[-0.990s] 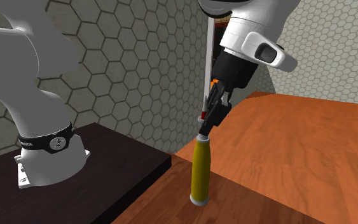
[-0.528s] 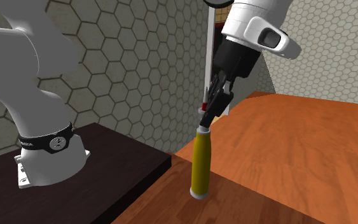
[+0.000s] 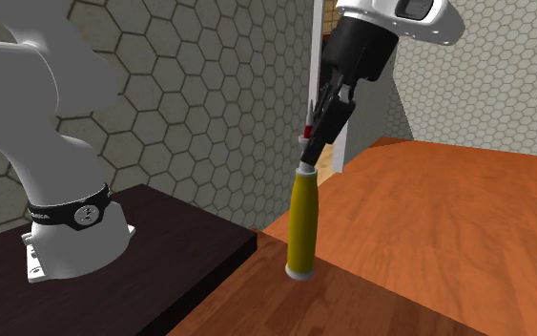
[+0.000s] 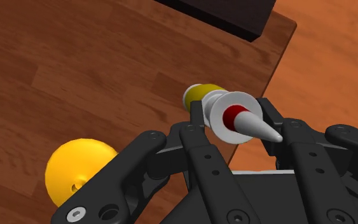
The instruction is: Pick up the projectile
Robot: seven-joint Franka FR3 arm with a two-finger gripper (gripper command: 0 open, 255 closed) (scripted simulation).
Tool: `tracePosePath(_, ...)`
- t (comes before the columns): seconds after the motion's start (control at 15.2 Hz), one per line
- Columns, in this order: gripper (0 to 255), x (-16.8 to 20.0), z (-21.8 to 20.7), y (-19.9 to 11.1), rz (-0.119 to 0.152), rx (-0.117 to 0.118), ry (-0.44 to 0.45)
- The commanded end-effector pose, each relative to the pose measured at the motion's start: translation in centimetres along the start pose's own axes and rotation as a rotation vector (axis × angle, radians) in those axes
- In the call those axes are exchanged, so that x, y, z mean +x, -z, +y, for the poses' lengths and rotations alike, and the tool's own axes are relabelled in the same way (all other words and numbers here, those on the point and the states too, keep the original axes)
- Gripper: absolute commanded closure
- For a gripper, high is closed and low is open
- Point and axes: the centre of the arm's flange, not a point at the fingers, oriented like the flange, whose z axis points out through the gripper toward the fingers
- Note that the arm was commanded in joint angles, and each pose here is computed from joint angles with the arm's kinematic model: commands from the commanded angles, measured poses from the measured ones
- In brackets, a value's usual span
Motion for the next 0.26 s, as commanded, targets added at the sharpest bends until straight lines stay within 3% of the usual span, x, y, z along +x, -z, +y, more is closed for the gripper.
tracePosePath(0.0,255,-0.40,-0.15,0.98,0.000,0.000,0.000)
tracePosePath(0.2,255,-0.61,-0.21,1.55,0.000,0.000,0.000)
